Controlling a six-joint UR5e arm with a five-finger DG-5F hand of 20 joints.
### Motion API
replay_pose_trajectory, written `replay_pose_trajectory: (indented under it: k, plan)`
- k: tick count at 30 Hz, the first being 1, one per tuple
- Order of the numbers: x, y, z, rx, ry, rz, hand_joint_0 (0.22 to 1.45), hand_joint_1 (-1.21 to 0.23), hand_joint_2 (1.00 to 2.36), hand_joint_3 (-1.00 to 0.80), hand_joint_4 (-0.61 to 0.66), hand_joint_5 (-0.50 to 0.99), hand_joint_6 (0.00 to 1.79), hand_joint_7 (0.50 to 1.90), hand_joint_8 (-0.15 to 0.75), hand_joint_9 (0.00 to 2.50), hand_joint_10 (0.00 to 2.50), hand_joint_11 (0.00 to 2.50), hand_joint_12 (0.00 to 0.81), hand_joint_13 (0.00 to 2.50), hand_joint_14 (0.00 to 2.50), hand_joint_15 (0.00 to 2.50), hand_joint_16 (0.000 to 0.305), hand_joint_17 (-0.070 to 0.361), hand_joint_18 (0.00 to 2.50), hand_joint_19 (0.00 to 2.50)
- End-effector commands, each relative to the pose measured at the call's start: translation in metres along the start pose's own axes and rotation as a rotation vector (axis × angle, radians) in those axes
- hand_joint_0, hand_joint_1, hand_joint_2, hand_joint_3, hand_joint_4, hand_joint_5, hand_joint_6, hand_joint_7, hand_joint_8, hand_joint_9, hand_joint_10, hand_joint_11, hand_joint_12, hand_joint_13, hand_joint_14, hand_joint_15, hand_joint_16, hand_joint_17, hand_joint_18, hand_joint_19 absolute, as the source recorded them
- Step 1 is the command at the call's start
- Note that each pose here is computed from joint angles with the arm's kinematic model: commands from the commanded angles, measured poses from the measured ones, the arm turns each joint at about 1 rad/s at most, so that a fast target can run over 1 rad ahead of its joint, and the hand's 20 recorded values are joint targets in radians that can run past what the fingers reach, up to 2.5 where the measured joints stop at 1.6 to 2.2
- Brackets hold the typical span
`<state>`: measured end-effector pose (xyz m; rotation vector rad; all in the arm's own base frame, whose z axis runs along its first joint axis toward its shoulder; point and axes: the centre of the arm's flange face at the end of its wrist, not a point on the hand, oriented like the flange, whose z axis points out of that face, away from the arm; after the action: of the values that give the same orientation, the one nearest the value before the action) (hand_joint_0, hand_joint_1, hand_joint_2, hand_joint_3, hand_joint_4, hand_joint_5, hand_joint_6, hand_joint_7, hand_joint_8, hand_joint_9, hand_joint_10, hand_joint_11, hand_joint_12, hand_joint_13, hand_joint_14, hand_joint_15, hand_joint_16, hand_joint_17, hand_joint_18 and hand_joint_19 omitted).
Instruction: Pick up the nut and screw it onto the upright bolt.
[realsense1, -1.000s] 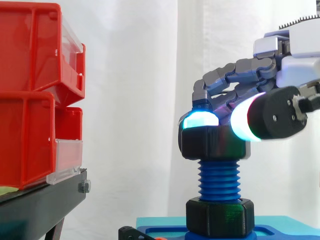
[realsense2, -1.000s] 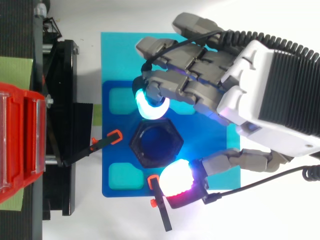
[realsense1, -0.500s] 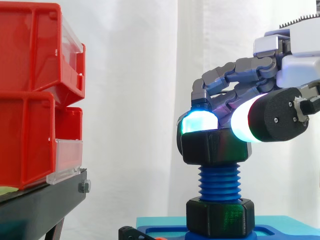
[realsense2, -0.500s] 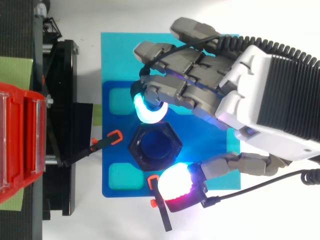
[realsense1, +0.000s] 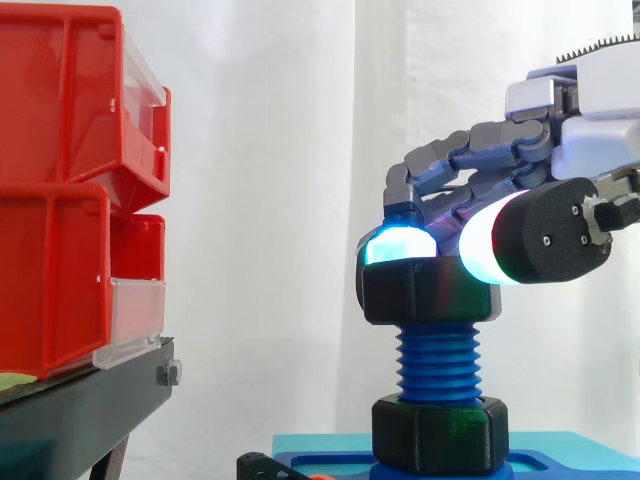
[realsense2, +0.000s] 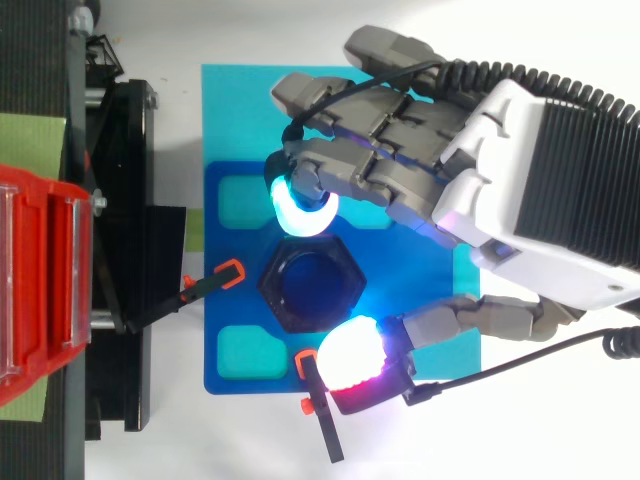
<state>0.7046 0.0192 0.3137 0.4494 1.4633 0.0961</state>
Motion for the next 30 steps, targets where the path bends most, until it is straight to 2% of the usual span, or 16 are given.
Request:
replay_pose_trajectory:
  k: [1,24,27,30]
  plan:
    - [0.0004,-0.0005,-0.0001,-0.001,0.001,-0.001,0.58,-0.65,1.0,-0.48,0.26,-0.15,0.55,1.3,0.307,0.52,0.0,0.0,0.334,0.49,0.0,0.03,0.043,0.097,0.41,0.1]
    - [0.0028,0.003,-0.0011,-0.004,0.004,-0.001,0.58,-0.65,1.0,-0.48,0.26,-0.15,0.55,1.3,0.31,0.53,0.0,0.0,0.334,0.5,0.0,0.04,0.043,0.096,0.41,0.11]
    - [0.0011,0.0013,-0.0007,-0.002,0.002,-0.001,0.58,-0.65,1.0,-0.48,0.26,-0.15,0.55,1.3,0.31,0.53,0.0,0.0,0.333,0.5,0.0,0.04,0.043,0.096,0.42,0.11]
    - [0.005,-0.0021,-0.0026,-0.002,0.012,-0.006,0.58,-0.65,1.0,-0.48,0.26,-0.15,0.55,1.29,0.31,0.54,0.0,0.0,0.334,0.5,0.0,0.04,0.043,0.096,0.42,0.11]
